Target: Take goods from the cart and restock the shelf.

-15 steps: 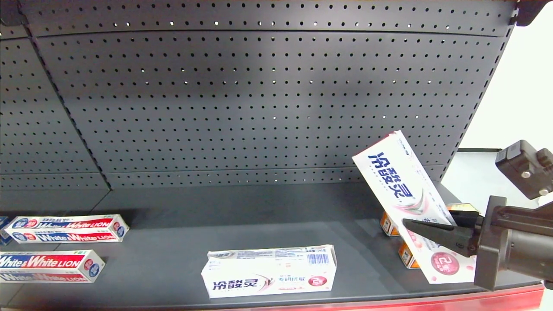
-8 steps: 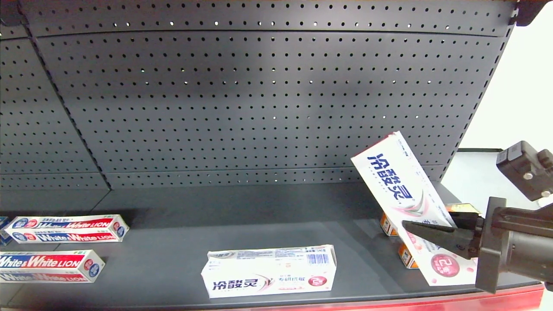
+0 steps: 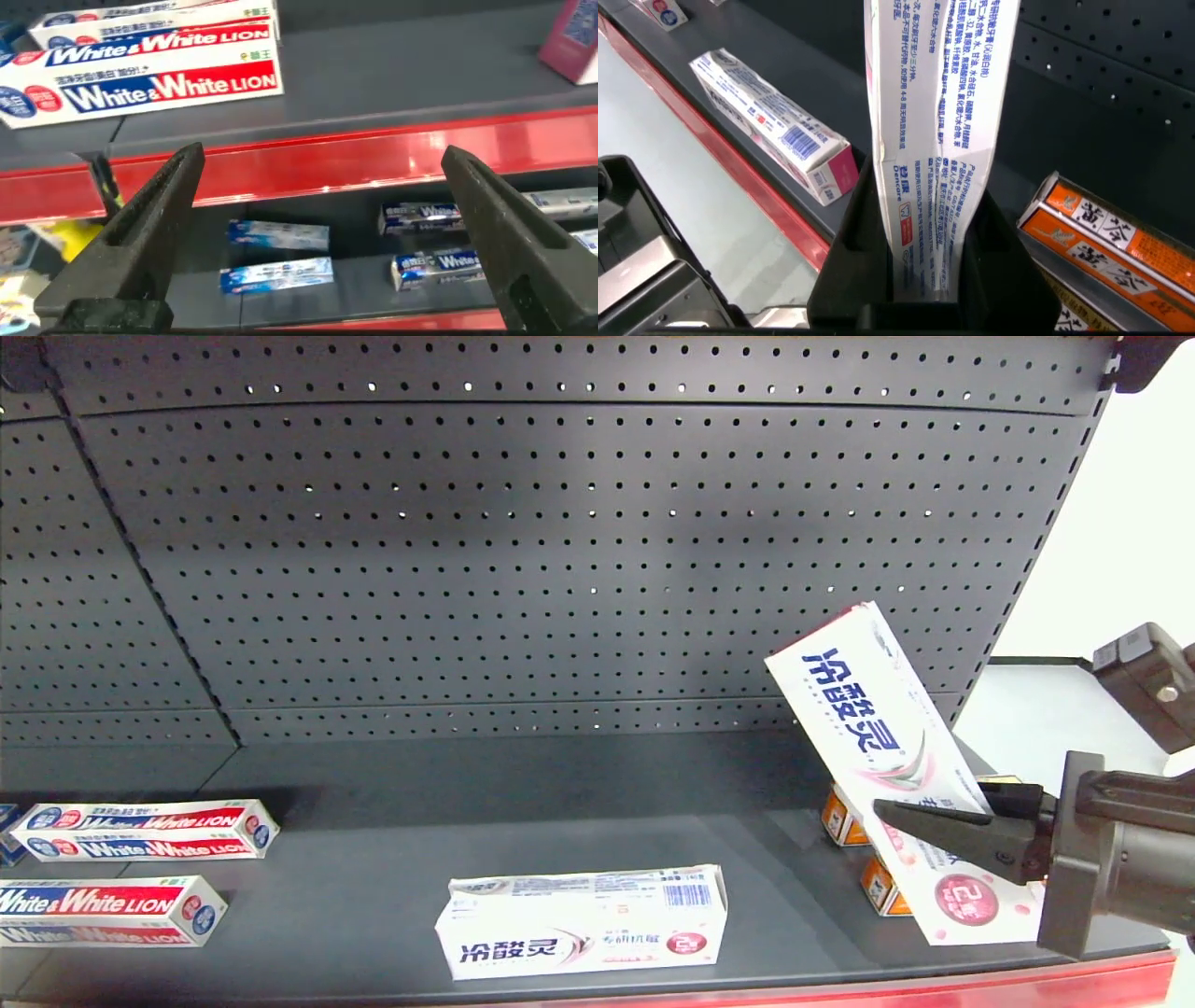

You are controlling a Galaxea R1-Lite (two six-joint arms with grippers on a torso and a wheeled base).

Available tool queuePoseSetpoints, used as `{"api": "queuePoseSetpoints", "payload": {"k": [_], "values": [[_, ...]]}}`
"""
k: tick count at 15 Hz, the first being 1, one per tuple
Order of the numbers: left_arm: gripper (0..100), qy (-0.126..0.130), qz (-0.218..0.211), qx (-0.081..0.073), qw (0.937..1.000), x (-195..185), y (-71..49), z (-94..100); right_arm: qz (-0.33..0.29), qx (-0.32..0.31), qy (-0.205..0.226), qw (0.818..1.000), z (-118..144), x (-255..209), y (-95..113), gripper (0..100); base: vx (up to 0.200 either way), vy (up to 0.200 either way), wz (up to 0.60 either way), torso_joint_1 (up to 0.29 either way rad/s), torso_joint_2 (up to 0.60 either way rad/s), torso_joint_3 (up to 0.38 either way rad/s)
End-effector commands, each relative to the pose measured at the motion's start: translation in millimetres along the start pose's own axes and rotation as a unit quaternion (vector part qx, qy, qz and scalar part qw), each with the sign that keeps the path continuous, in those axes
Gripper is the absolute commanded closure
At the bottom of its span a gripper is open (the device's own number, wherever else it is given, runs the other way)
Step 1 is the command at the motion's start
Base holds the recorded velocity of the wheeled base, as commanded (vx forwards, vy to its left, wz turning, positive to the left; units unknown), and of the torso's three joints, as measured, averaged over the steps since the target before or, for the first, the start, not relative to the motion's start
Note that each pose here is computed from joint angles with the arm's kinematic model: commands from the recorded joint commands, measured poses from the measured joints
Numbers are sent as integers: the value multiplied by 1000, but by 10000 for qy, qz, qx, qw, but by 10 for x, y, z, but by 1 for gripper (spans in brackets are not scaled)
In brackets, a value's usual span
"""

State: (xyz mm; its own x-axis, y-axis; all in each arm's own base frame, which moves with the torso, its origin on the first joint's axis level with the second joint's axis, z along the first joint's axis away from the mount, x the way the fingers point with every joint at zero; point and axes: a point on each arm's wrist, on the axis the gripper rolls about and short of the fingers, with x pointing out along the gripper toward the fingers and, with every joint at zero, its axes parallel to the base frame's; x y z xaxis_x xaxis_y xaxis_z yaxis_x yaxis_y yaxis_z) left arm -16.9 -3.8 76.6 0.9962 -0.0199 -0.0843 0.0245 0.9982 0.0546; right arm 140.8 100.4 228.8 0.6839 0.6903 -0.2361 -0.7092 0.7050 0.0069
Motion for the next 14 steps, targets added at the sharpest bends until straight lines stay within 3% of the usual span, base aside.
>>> {"api": "queuePoseSetpoints", "payload": {"k": [1,3,5,8,11,14], "values": [[0,-156,-642,107,9978,-20,20,-6,4,-6,-9,10000,26,28,-3,100,0,0,0,0,0,0],[0,-391,-384,38,9985,-56,12,-24,18,-4,-40,10000,44,26,-3,100,0,0,0,0,0,0],[0,-405,-368,39,9985,-59,13,-22,90,-8,64,9999,41,123,-5,100,0,0,0,0,0,0],[0,-406,-376,39,9985,-60,13,-22,162,-98,-199,9996,146,248,0,100,0,0,0,0,0,0],[0,-406,-376,39,9985,-60,13,-22,252,-116,-176,9995,213,401,15,100,0,0,0,0,0,0],[0,-406,-376,39,9985,-60,13,-22,233,-200,-384,9988,473,676,37,100,0,0,0,0,0,0]]}}
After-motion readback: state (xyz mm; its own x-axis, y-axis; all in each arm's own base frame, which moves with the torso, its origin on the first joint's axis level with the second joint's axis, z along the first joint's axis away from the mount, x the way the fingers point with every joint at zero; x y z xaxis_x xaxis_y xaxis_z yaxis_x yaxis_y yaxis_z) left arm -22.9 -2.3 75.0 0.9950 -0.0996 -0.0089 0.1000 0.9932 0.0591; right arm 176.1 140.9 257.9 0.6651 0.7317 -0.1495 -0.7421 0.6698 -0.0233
